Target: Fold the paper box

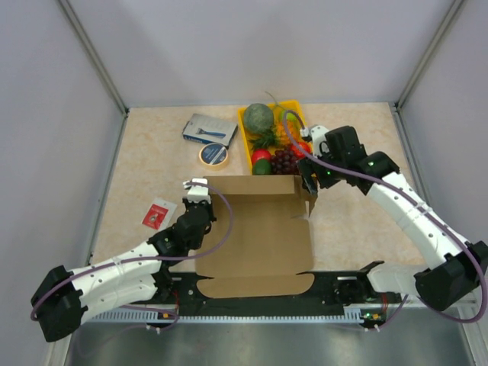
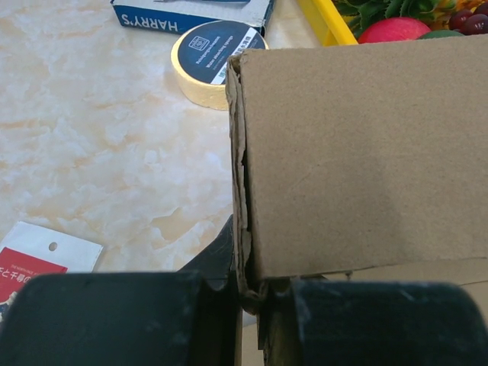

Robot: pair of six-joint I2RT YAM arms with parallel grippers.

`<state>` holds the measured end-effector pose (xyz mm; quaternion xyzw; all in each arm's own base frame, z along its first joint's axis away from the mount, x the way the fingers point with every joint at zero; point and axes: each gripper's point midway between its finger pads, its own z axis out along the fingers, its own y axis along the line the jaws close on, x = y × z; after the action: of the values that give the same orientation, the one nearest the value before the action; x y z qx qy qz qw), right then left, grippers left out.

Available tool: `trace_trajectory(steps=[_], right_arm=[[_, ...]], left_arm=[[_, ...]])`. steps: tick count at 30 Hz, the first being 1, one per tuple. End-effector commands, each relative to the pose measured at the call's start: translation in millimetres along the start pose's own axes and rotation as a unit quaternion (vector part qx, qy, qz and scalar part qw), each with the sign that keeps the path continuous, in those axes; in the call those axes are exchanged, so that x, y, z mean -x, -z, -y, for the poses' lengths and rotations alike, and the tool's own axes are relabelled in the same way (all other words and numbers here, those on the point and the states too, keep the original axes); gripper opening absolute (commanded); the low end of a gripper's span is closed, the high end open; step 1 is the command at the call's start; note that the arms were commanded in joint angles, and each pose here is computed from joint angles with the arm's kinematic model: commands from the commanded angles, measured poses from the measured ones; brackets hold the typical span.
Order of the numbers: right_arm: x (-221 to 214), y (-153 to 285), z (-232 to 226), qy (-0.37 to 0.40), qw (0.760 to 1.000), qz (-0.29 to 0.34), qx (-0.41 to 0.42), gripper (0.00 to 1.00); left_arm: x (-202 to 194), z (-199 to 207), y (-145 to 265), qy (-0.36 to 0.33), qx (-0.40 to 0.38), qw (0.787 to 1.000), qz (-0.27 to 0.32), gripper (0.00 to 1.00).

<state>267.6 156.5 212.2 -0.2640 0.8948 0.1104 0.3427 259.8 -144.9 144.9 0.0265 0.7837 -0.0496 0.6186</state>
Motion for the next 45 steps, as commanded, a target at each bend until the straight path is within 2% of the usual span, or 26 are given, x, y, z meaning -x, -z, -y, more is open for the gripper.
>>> trace_trajectory(steps=[1,4,8,9,11,13,14,17,23,25,26,27,33,37,38,39,41,45], right_arm=[[27.4,0.4,-2.0,0.062,0.998,0.033,-0.001,0.73],[26.9,-8.0,-5.4,0.08,0.996,0.03,0.007,0.66],[21.9,-14.2,-19.8,0.066,0.997,0.02,0.037,0.44],[19.4,-14.3,-22.4,0.052,0.998,0.017,0.038,0.38],[10.3,-15.4,-31.6,0.034,0.998,0.004,0.056,0.34],[4.2,-15.9,-37.7,-0.008,0.998,-0.005,0.062,0.24],[1.9,-16.7,-41.7,-0.024,0.997,-0.011,0.069,0.12],[-0.5,-15.6,-52.7,-0.088,0.992,-0.021,0.084,0.0],[-0.2,-14.5,-47.2,-0.187,0.981,-0.031,0.041,0.03],[4.2,-12.2,-43.9,-0.218,0.975,-0.031,0.022,0.14],[5.9,-11.4,-47.4,-0.222,0.974,-0.03,0.029,0.32],[4.9,-11.0,-51.2,-0.224,0.973,-0.034,0.037,0.39],[-17.0,-3.9,-55.1,-0.19,0.98,-0.034,0.056,0.5],[-16.8,8.3,-63.5,-0.143,0.985,0.018,0.099,0.55],[-5.3,20.1,-66.4,-0.128,0.983,0.061,0.115,0.59],[-12.0,17.7,-68.7,-0.112,0.984,0.066,0.125,0.61],[-1.4,31.4,-74.6,-0.091,0.977,0.12,0.15,0.64],[-6.6,26.7,-91.2,-0.033,0.96,0.184,0.207,0.7]], left_arm=[[13.1,7.0,-0.5,0.007,-0.019,1.0,0.022,0.0],[14.7,6.7,-0.3,0.005,-0.018,1.0,0.023,0.0],[15.8,6.2,0.4,0.007,-0.018,1.0,0.023,0.0],[14.9,6.3,0.5,0.011,-0.017,1.0,0.022,0.0],[14.9,8.7,0.6,0.018,-0.021,0.999,0.02,0.0],[12.9,12.6,0.1,0.025,-0.028,0.999,0.013,0.0],[12.6,14.8,0.1,0.031,-0.031,0.999,0.01,0.0],[10.1,21.6,-1.5,0.034,-0.041,0.999,-0.003,0.0],[6.9,31.7,-2.5,0.039,-0.057,0.997,-0.019,0.0],[6.7,31.4,-2.4,0.042,-0.056,0.997,-0.019,0.0],[5.3,30.3,-2.5,0.045,-0.052,0.997,-0.019,0.0],[5.0,30.1,-2.3,0.046,-0.052,0.997,-0.02,0.0],[-1.3,27.6,-2.7,0.049,-0.046,0.997,-0.025,0.0],[-4.6,28.4,-3.9,0.048,-0.047,0.997,-0.026,0.0],[-4.5,29.2,-4.0,0.048,-0.048,0.997,-0.026,0.0],[-5.0,29.3,-4.9,0.047,-0.046,0.997,-0.028,0.0],[-3.2,31.6,-5.2,0.046,-0.05,0.997,-0.028,0.0],[-3.1,33.2,-5.9,0.044,-0.051,0.997,-0.029,0.0]])
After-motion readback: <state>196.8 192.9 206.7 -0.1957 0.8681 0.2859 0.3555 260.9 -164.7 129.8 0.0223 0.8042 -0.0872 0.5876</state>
